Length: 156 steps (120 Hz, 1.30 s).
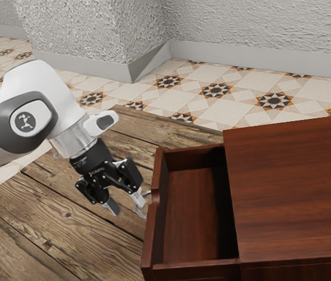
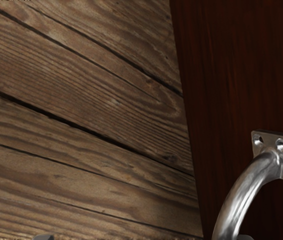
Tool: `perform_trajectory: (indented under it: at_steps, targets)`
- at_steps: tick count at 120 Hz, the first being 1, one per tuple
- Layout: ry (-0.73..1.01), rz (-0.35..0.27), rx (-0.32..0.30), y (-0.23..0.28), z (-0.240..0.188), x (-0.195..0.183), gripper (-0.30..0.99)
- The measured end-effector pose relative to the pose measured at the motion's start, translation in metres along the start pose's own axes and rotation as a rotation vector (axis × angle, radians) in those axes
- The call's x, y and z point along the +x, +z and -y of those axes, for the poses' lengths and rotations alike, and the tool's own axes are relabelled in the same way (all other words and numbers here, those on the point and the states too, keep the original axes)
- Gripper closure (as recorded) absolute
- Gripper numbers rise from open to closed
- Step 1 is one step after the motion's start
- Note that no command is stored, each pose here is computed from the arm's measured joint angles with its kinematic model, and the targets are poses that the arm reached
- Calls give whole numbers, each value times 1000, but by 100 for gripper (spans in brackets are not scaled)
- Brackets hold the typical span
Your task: Pull the drawer handle with one arm to open the drawer
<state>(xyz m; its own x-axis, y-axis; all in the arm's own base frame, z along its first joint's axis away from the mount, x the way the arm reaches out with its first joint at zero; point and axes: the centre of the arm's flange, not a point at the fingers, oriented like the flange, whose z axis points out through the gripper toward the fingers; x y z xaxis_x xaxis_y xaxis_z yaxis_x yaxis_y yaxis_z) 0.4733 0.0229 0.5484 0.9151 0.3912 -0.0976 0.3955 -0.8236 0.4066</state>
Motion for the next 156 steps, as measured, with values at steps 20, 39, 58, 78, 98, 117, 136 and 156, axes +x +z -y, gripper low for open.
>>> perform_trajectory:
  at_steps: [20, 39, 58, 78, 98, 117, 136, 156]
  targets:
    - [1, 6, 25, -5, 8, -2, 25]
    - [1, 15, 32, -9, 13, -4, 25]
    - [-3, 24, 38, -11, 17, -6, 25]
    - [3, 26, 42, -14, 17, -9, 23]
    - [8, 27, 43, -15, 16, -10, 21]
    - [11, 28, 44, -15, 15, -11, 18]
    - [18, 20, 38, -20, 13, -14, 17]
    - [44, 0, 41, -30, 8, -22, 16]
